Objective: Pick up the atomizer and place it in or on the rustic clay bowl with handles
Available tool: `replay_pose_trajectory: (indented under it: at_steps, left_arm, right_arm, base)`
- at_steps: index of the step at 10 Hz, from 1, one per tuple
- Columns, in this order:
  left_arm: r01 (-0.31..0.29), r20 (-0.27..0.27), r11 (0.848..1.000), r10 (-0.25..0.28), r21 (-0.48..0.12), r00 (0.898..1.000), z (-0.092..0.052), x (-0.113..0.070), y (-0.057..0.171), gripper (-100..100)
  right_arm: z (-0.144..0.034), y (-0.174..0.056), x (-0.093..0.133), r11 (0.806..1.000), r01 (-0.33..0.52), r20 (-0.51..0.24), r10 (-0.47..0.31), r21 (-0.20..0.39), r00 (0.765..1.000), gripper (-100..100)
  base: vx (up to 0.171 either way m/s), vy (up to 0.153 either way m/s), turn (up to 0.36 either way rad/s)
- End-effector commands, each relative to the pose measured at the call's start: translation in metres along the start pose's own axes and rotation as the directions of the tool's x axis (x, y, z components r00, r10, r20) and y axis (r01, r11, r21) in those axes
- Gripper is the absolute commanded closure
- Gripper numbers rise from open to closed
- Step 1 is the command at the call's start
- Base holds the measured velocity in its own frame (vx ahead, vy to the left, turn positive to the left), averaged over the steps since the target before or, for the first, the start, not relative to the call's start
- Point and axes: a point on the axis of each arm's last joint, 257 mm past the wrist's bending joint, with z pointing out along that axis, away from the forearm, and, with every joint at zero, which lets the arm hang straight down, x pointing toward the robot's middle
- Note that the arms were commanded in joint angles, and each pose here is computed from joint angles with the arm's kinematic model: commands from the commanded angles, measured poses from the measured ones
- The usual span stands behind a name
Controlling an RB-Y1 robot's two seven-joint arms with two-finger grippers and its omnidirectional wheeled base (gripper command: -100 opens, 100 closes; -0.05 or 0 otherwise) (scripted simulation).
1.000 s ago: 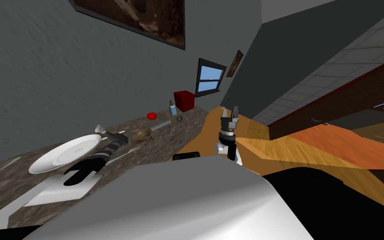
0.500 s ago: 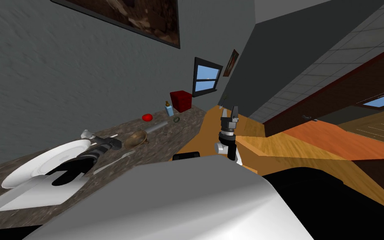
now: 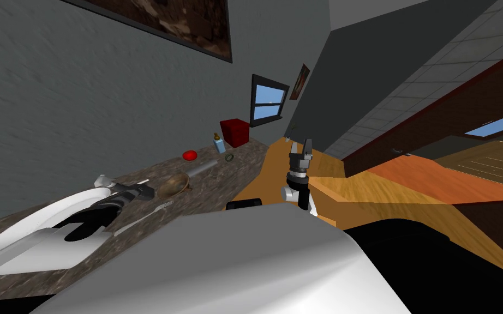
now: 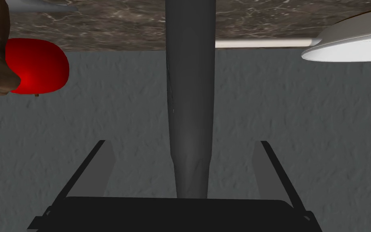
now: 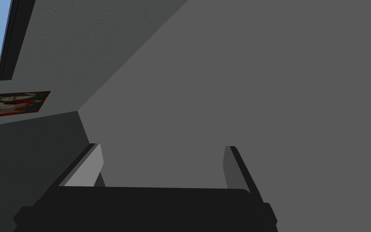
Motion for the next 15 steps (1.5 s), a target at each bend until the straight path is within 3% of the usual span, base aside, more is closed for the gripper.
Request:
replay_pose_trajectory:
  at_steps: [1,2,6,7,8,9,10,15]
  left_arm:
    - [0.0,0.0,1.0,0.0,0.0,1.0,0.0,0.0,0.0,-100]
    - [0.0,0.0,1.0,0.0,0.0,1.0,0.0,0.0,0.0,100]
    - [0.0,0.0,1.0,0.0,0.0,1.0,0.0,0.0,0.0,100]
    - [0.0,0.0,1.0,0.0,0.0,1.0,0.0,0.0,0.0,0]
    - [0.0,0.0,1.0,0.0,0.0,1.0,0.0,0.0,0.0,100]
    - [0.0,0.0,1.0,0.0,0.0,1.0,0.0,0.0,0.0,0]
    - [0.022,0.014,1.0,-0.023,0.01,1.0,-0.001,-0.007,-0.006,100]
    - [0.096,0.064,0.994,-0.1,0.056,0.993,-0.012,-0.037,-0.034,100]
  right_arm:
    - [0.0,0.0,0.0,1.0,0.0,0.0,0.0,0.0,1.0,0]
    - [0.0,0.0,0.0,1.0,0.0,0.0,0.0,0.0,1.0,0]
    - [0.0,0.0,0.0,1.0,0.0,0.0,0.0,0.0,1.0,0]
    - [0.0,0.0,0.0,1.0,0.0,0.0,0.0,0.0,1.0,0]
    - [0.0,0.0,0.0,1.0,0.0,0.0,0.0,0.0,1.0,0]
    - [0.0,0.0,0.0,1.0,0.0,0.0,0.0,0.0,1.0,0]
    - [0.0,0.0,0.0,1.0,0.0,0.0,0.0,0.0,1.0,0]
    - [0.0,0.0,0.0,1.0,0.0,0.0,0.0,0.0,1.0,0]
  base:
    - [0.022,0.017,-0.022]
    - [0.0,0.0,0.0]
    - [0.0,0.0,0.0]
    - [0.0,0.0,0.0]
    - [0.0,0.0,0.0]
    - [0.0,0.0,0.0]
    - [-0.068,-0.071,0.093]
    - [-0.092,-0.09,0.131]
